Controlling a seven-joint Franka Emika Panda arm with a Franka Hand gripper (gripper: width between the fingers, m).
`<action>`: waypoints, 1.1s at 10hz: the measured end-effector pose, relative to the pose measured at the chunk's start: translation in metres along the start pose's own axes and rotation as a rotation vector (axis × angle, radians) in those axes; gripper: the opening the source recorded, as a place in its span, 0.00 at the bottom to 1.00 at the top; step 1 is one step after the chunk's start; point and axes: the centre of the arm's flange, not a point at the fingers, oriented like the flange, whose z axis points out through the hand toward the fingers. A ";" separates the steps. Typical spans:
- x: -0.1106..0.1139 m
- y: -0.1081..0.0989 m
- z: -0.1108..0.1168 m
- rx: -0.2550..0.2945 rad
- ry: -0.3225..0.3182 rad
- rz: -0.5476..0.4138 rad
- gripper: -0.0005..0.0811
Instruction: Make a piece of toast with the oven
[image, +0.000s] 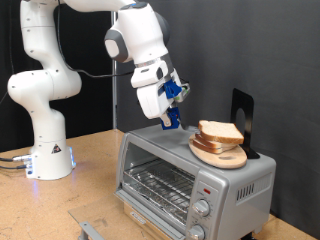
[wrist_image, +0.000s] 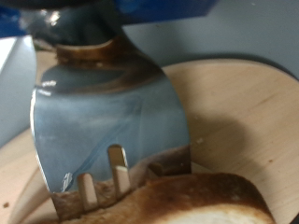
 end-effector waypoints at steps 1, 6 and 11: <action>-0.001 -0.003 0.001 -0.001 0.000 0.014 0.42; 0.012 -0.009 0.000 0.061 0.105 0.007 0.41; 0.003 0.006 -0.034 0.140 0.157 -0.019 0.41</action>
